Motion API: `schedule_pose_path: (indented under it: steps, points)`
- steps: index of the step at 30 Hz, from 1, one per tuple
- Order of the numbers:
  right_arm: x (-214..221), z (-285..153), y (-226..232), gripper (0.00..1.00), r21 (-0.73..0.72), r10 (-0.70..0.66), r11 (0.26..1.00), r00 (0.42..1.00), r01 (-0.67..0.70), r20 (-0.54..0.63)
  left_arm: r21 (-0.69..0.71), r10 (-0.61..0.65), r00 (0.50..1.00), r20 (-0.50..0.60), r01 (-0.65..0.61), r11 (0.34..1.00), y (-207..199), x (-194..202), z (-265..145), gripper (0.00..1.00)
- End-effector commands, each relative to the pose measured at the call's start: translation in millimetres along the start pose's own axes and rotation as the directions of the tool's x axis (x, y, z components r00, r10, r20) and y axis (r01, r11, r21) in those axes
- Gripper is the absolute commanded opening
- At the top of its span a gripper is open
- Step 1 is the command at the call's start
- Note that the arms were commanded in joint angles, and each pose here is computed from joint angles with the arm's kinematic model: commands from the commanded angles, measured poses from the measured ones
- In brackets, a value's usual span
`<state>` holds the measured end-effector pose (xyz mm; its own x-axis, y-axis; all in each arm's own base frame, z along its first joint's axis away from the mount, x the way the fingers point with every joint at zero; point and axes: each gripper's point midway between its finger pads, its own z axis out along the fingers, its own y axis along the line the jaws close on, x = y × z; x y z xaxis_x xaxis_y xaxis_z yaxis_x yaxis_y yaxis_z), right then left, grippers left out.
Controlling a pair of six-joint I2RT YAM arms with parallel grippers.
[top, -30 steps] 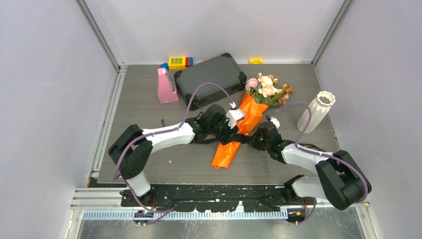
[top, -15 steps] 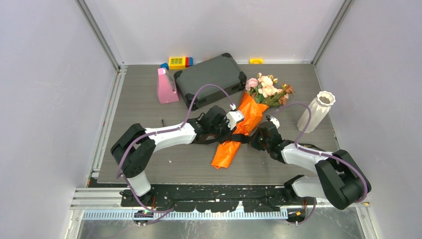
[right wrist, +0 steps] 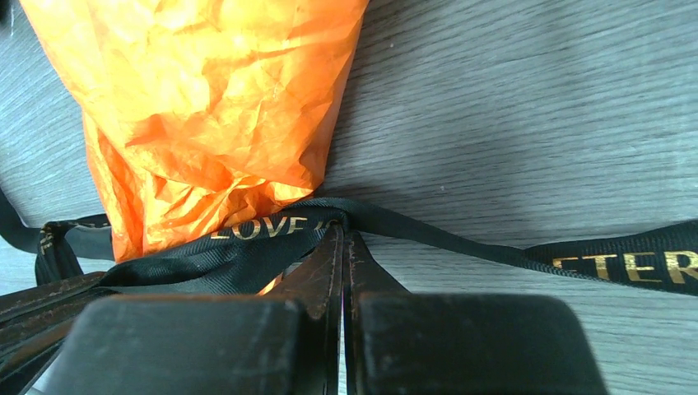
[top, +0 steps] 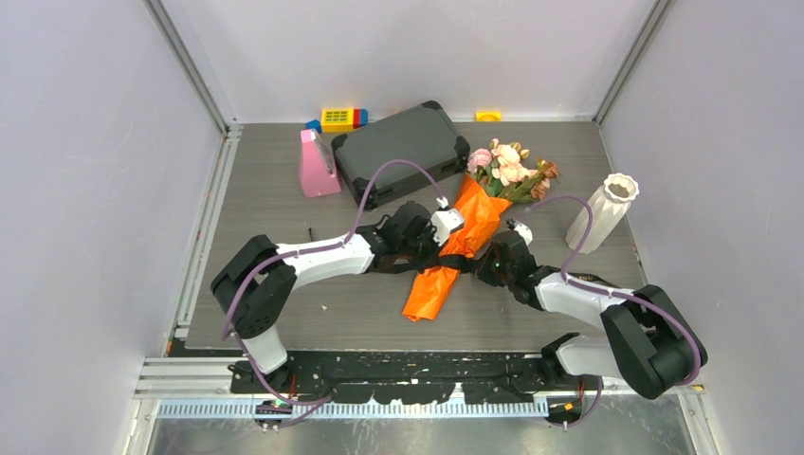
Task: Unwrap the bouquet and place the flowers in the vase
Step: Untie the ribbon from the wrapping paper.
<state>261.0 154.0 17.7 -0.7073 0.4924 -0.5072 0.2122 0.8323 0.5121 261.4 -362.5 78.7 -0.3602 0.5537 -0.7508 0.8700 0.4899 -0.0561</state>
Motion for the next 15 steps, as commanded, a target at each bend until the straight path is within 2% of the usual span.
schedule_pose_path:
  steps: [1,15]
  points:
    - [2,-3,-27,0.0,0.139,-0.02,0.99,1.0,0.02,-0.003,-0.008,-0.005,0.997,0.075,0.006,1.0,-1,-19,-7,0.0]
    - [-2,-8,-42,0.0,0.215,-0.022,0.977,0.999,0.015,0.028,0.008,-0.143,0.979,0.148,0.144,0.99,10,-24,-22,0.0]
